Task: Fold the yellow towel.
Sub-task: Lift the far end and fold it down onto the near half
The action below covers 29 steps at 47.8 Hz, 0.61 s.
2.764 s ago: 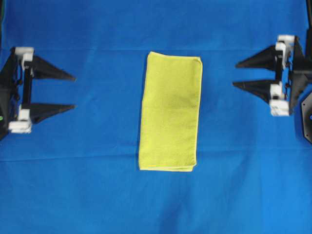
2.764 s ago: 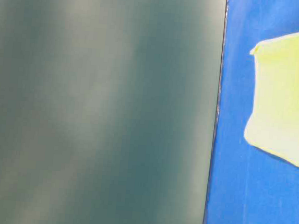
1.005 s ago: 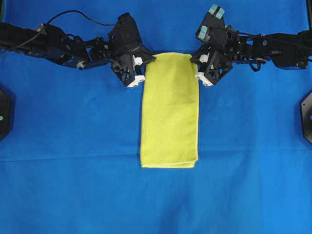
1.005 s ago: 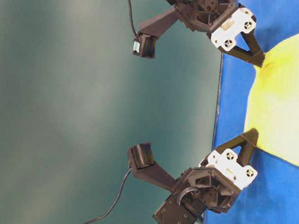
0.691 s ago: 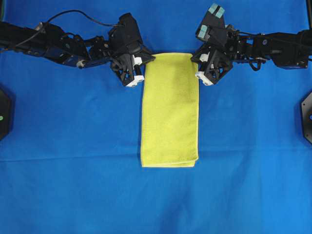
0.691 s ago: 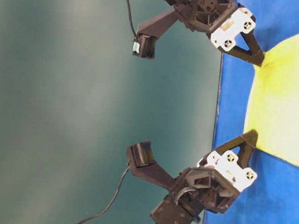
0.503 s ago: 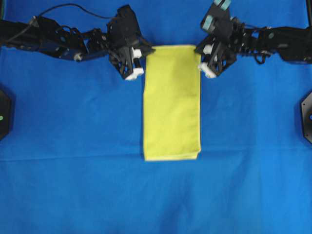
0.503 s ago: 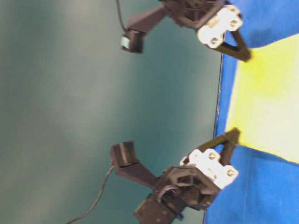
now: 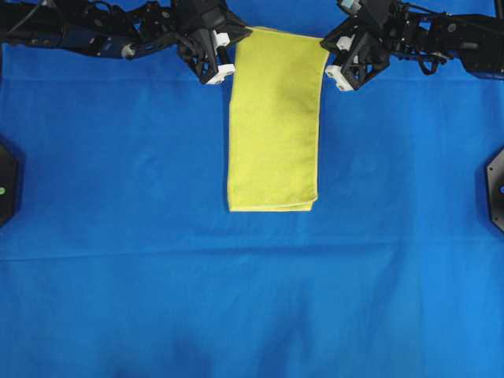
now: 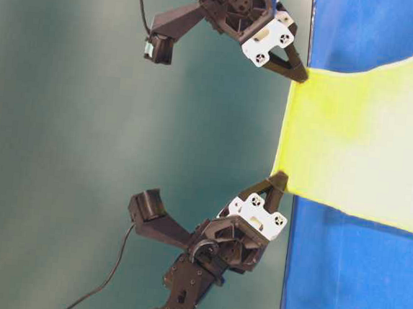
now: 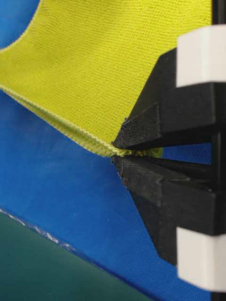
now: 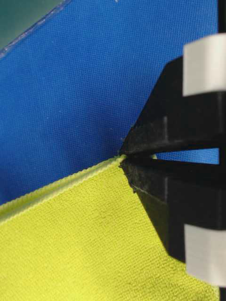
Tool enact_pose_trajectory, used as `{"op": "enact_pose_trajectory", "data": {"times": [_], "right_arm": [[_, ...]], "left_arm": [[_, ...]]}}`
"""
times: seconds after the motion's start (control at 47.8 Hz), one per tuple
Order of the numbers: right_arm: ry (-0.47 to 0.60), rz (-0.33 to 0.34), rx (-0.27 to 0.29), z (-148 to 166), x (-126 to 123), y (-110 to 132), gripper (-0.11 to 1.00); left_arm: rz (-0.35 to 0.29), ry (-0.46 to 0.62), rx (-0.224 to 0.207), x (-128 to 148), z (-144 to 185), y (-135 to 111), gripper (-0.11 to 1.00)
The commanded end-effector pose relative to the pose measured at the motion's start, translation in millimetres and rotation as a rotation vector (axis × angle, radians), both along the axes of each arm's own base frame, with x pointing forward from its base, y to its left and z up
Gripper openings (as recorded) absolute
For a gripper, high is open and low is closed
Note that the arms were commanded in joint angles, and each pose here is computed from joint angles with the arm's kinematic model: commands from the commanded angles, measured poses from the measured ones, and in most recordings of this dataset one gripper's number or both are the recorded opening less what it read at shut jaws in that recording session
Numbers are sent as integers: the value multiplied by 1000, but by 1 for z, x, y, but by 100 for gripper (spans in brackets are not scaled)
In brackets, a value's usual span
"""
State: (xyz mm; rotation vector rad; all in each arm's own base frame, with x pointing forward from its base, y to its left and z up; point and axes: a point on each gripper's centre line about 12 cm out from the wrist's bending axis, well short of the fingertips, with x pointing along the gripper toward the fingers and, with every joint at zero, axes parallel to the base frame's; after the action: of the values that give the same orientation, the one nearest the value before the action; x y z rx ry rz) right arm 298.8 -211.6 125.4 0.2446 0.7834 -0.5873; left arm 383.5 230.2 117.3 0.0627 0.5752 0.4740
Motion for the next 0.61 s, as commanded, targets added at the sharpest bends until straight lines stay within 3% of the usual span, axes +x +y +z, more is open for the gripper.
{"op": "enact_pose_trajectory", "data": {"times": [0.0, 0.293, 0.482, 0.586], "right_arm": [[-13, -16, -17, 9, -3, -6, 4], [-42, 3, -55, 41, 0, 6, 4], [-29, 49, -61, 60, 2, 35, 4], [-7, 89, -49, 63, 4, 57, 4]], "left_arm": [[21, -22, 9, -2, 11, 8, 4], [-43, -25, 33, -2, 34, -18, 4], [-135, -50, 79, 2, 61, -53, 4], [-180, -47, 83, -2, 67, -73, 4]]}}
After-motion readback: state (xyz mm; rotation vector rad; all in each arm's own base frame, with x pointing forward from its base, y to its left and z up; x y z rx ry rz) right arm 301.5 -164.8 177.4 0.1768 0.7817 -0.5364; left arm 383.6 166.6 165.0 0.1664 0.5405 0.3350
